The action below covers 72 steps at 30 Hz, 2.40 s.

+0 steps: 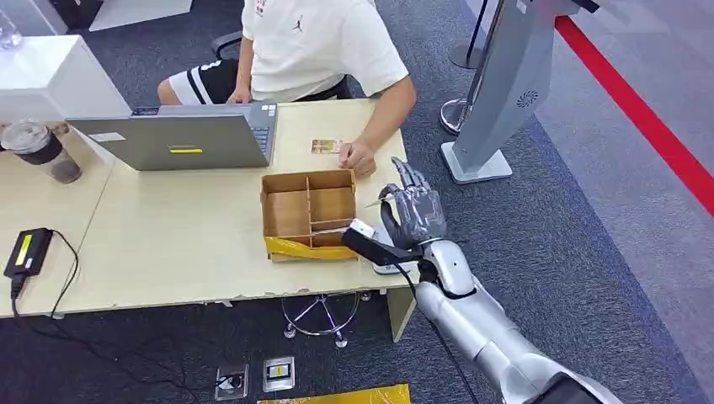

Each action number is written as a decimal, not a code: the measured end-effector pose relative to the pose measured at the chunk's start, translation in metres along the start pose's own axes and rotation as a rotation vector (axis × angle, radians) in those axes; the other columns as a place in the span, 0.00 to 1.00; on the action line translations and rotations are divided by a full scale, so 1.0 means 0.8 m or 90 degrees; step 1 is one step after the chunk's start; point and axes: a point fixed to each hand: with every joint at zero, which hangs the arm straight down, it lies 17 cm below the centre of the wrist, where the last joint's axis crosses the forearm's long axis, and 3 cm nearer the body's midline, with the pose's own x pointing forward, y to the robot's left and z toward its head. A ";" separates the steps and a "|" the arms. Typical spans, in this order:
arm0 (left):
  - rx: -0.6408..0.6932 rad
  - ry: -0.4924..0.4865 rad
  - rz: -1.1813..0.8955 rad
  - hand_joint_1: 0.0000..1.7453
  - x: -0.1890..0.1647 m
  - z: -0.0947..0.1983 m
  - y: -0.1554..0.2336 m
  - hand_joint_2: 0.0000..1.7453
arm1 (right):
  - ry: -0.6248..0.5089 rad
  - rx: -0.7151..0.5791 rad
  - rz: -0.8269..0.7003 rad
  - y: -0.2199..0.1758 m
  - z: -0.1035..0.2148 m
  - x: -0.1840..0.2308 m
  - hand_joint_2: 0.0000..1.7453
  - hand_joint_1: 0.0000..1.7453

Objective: Pass the card to the sensor for recognition and then transmit it.

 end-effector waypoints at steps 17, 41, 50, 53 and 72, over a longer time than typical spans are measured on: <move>-0.004 0.028 0.027 0.00 -0.008 0.000 -0.002 1.00 | 0.023 0.095 -0.020 0.081 0.041 0.014 1.00 1.00; 0.001 0.056 0.045 0.00 -0.020 0.000 -0.005 1.00 | 0.116 0.082 -0.060 0.092 0.057 -0.024 1.00 1.00; 0.000 0.062 0.047 0.00 -0.023 0.000 -0.007 1.00 | 0.168 0.062 -0.084 0.085 0.062 -0.055 1.00 1.00; 0.000 0.063 0.050 0.00 -0.023 0.000 -0.007 1.00 | 0.176 0.061 -0.084 0.085 0.063 -0.061 1.00 1.00; 0.002 0.071 0.059 0.00 -0.026 0.000 -0.007 1.00 | 0.152 0.021 -0.051 0.063 0.060 -0.072 1.00 1.00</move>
